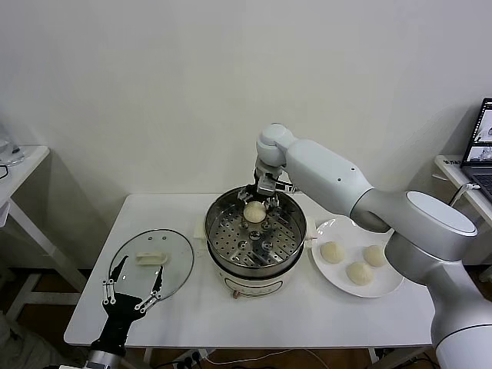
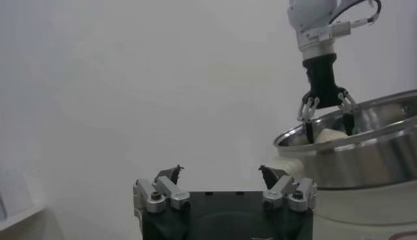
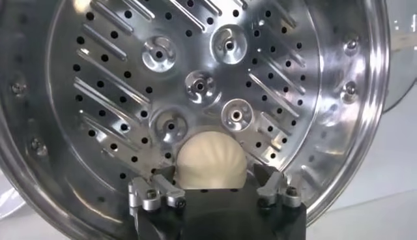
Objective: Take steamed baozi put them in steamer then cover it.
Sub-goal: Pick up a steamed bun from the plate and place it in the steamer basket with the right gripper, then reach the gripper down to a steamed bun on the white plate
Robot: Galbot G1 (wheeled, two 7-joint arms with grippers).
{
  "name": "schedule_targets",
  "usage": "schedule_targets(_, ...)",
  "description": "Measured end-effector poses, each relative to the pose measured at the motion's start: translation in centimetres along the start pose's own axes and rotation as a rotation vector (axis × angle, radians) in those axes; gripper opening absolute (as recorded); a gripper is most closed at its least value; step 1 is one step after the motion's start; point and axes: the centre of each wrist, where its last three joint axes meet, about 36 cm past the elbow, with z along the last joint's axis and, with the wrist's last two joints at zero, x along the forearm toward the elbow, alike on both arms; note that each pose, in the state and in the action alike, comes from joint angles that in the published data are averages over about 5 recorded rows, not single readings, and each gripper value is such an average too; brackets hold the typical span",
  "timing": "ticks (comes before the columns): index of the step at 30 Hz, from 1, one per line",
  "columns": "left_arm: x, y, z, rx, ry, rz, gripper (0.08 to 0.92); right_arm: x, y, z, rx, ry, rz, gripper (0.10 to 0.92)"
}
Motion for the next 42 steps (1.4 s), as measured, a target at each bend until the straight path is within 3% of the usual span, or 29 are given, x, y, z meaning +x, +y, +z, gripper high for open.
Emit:
schedule_targets(7,0.1,0.2,-0.2,-0.006,0.000,-0.001,0.823,4.9,4.1,0.5,-0.230,0.004,0.074,0.823)
schedule_targets(16,0.0,0.0,-0.5,-0.009,-0.006,0.010,0.823,9.1,15.4,2.4,-0.764,-0.026,0.115,0.823)
schedule_targets(21,-0.1,-0.1,-0.6,-0.008,-0.010,0.013,0.823,7.7,21.3,2.4,-0.989,-0.053,0.083,0.823)
schedule_targets(27,-0.1,0.0,-0.5,-0.013,-0.004,0.008,0.823,4.2,25.5,1.5,-1.146,-0.086,0.032,0.823)
schedule_targets(42,0.3,0.1,-0.6,-0.024,0.013,0.000,0.823,-3.9,29.9,-0.6,-1.320,-0.096,-0.051,0.823)
